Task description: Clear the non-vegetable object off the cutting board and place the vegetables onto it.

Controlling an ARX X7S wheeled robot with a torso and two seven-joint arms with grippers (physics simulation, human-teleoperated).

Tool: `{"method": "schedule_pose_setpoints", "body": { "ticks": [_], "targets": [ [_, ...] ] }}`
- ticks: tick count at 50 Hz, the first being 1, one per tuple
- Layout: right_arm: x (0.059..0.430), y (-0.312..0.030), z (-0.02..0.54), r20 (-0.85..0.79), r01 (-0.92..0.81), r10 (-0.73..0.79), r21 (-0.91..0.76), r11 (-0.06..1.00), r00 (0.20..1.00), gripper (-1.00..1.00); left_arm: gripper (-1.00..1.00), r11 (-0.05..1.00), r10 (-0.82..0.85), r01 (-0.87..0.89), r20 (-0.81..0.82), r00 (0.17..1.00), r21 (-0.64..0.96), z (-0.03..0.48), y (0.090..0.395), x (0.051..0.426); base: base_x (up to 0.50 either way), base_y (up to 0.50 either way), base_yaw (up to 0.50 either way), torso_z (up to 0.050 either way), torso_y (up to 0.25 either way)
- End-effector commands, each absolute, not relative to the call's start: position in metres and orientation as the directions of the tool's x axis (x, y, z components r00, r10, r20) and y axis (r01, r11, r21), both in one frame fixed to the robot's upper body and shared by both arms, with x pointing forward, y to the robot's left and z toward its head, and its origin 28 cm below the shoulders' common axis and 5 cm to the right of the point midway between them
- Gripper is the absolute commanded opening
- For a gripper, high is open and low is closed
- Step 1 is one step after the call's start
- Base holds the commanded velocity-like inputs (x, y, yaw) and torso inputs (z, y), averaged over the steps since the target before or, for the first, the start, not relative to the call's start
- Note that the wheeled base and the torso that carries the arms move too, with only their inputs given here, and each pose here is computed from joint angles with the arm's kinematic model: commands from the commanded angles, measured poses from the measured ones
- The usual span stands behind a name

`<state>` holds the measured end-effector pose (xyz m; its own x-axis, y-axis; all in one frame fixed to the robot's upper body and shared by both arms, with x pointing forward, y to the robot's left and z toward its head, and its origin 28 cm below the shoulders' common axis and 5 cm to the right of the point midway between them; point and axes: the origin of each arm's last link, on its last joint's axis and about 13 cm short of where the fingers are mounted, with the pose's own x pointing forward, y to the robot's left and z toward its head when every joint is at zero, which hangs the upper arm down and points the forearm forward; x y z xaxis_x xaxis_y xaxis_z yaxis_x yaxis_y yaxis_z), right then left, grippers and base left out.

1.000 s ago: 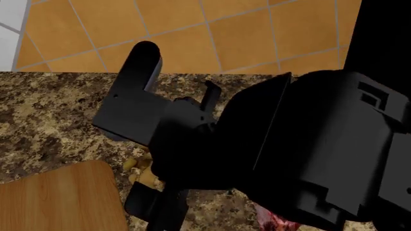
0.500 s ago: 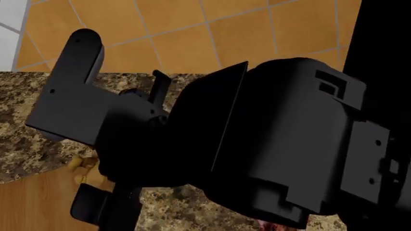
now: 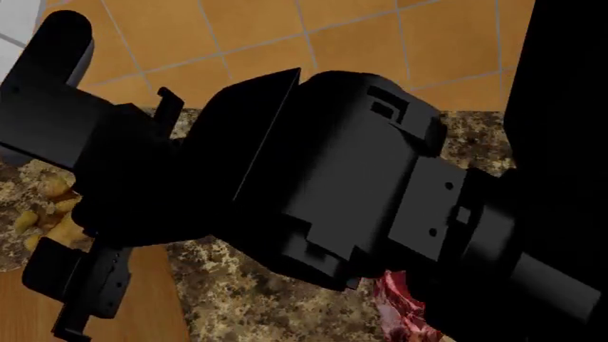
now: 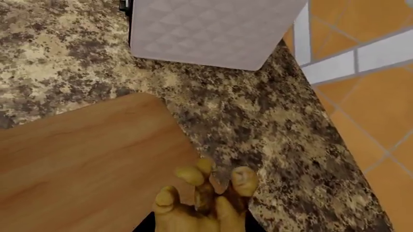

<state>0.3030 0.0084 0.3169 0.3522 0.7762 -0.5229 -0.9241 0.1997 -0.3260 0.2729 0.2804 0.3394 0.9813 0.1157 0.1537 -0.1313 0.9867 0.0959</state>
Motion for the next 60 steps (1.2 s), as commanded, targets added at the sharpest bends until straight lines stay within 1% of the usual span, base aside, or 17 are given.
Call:
{"method": "schedule_pose_setpoints", "body": {
  "ticks": [1,12,22,23,24,28,30,31,34,38,40,41,46,50,51,60],
  "targets": [
    [0.304,0.026,0.307,-0.517,-0.950,0.811,-0.278,0.143,0.273,-1.00,1.00,0.994,0.075,-0.087,0.159,0.984,0.069,0.342,0.281,0.272,0.00,0.00,0.00,0.000,0.000],
    [0.298,0.030,0.291,-0.554,-0.965,0.802,-0.238,0.107,0.225,-1.00,1.00,0.994,0.074,-0.086,0.160,0.984,0.067,0.343,0.280,0.271,0.00,0.00,0.00,0.000,0.000],
    [0.303,0.031,0.283,-0.561,-0.961,0.789,-0.240,0.134,0.250,-1.00,1.00,0.994,0.076,-0.087,0.157,0.985,0.064,0.342,0.281,0.270,0.00,0.00,0.00,0.000,0.000],
    [0.305,0.031,0.285,-0.554,-0.953,0.785,-0.262,0.154,0.279,1.00,1.00,0.994,0.076,-0.087,0.158,0.984,0.064,0.342,0.281,0.270,0.00,0.00,0.00,0.000,0.000],
    [0.307,0.031,0.286,-0.545,-0.945,0.783,-0.279,0.167,0.300,1.00,1.00,0.994,0.076,-0.087,0.158,0.984,0.064,0.342,0.281,0.270,0.00,0.00,0.00,0.000,0.000],
    [0.305,0.029,0.289,-0.541,-0.943,0.783,-0.283,0.176,0.308,1.00,1.00,0.994,0.075,-0.087,0.158,0.985,0.065,0.342,0.281,0.270,0.00,0.00,0.00,0.000,0.000],
    [0.300,0.028,0.291,-0.530,-0.927,0.778,-0.330,0.179,0.338,1.00,1.00,0.994,0.080,-0.091,0.158,0.984,0.065,0.342,0.281,0.270,0.00,0.00,0.00,0.000,0.000],
    [0.296,0.026,0.294,-0.531,-0.924,0.777,-0.346,0.165,0.338,1.00,1.00,0.994,0.079,-0.090,0.157,0.985,0.065,0.341,0.281,0.271,0.00,0.00,0.00,0.000,0.000],
    [0.290,0.023,0.302,-0.522,-0.914,0.776,-0.369,0.169,0.353,1.00,1.00,0.994,0.077,-0.088,0.155,0.985,0.063,0.341,0.281,0.271,0.00,0.00,0.00,0.000,0.000],
    [0.277,0.016,0.316,-0.497,-0.899,0.778,-0.395,0.190,0.383,1.00,1.00,0.994,0.074,-0.085,0.161,0.984,0.064,0.343,0.280,0.271,0.00,0.00,0.00,0.000,0.000],
    [0.273,0.012,0.318,-0.486,-0.893,0.779,-0.401,0.205,0.397,1.00,1.00,0.994,0.073,-0.085,0.161,0.984,0.064,0.343,0.279,0.271,0.00,0.00,0.00,0.000,0.000],
    [0.271,0.009,0.318,-0.479,-0.885,0.773,-0.408,0.224,0.416,1.00,1.00,0.994,0.071,-0.083,0.162,0.984,0.065,0.343,0.279,0.271,0.00,0.00,0.00,0.000,0.000],
    [0.262,-0.003,0.324,-0.452,-0.874,0.772,-0.404,0.269,0.447,1.00,1.00,0.995,0.068,-0.080,0.165,0.984,0.065,0.345,0.278,0.270,0.00,0.00,0.00,0.000,0.000],
    [0.253,-0.018,0.332,-0.455,-0.856,0.744,-0.410,0.313,0.490,1.00,1.00,0.994,0.070,-0.083,0.170,0.983,0.066,0.348,0.278,0.271,0.00,0.00,0.00,0.000,0.000],
    [0.253,-0.022,0.330,-0.468,-0.837,0.711,-0.438,0.329,0.525,1.00,1.00,0.995,0.068,-0.080,0.171,0.983,0.066,0.348,0.277,0.271,0.00,0.00,0.00,0.000,0.000],
    [0.237,-0.041,0.336,-0.485,-0.811,0.657,-0.439,0.388,0.577,1.00,1.00,0.995,0.058,-0.070,0.172,0.983,0.065,0.350,0.275,0.268,0.00,0.00,0.00,0.000,0.000]
  ]
}}
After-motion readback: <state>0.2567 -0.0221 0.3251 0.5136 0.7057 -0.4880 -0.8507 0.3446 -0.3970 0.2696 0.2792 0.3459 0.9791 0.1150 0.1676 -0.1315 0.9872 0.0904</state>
